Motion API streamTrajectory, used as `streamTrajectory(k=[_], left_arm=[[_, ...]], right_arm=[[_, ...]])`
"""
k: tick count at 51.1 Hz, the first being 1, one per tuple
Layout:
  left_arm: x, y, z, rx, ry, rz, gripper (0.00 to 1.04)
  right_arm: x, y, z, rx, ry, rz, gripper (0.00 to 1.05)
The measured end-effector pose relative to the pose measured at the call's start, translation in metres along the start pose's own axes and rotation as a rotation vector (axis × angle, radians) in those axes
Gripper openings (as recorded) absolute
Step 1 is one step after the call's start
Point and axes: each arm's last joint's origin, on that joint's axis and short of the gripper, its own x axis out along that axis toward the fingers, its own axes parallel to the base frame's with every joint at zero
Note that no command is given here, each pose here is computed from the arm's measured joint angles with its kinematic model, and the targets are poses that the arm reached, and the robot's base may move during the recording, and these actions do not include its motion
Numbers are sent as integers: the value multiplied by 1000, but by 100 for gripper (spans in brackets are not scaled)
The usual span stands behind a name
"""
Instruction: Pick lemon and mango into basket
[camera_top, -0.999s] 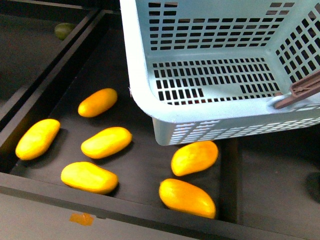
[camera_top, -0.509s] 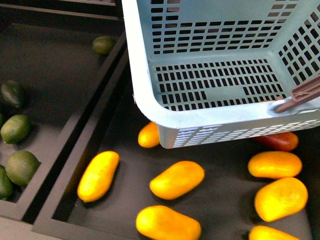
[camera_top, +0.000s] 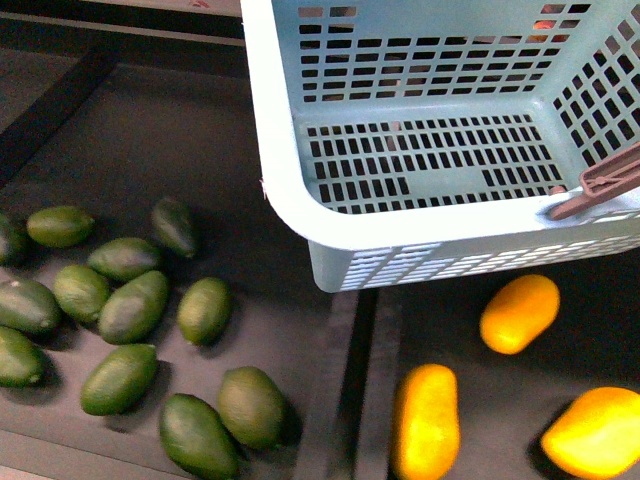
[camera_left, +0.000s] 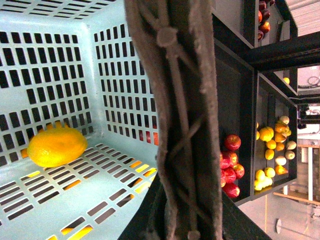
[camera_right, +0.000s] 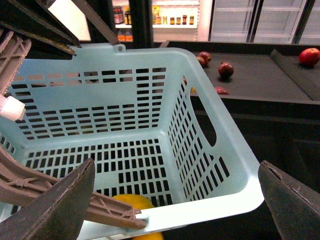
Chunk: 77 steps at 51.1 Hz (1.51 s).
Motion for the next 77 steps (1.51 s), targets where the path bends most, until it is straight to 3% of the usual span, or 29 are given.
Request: streamTrajectory(k=[24,27,31,34,40,45,53,68,77], left_arm=[[-2,5,7,-6,-28,18,7],[-2,5,7,0,-36,24,7],[-1,4,5,3,-25,18,7],[-1,2,3,4,-9,7,7],[0,0,0,0,6,-4,7],[0,-1,-2,2,12,-8,7],[0,-1,-1,1,-1,1,7],[0,0,0,-2,4,-3,7],[0,0,0,0,4,-3,7]], right_arm=[[0,0,0,0,0,6,96],[5,1,0,76,115,-116,96],[13,-7,4,211,348,-427,96],[14,-21,-6,344,454,-571,96],[25,-65,-24,510,475,-656,96],[31,-93,-38,538,491,-690,96],[37,-148,-89,479,631,-781,96],[39,-183,-166,447,882,-780,96],[42,-191,-191,467,937,-778,96]])
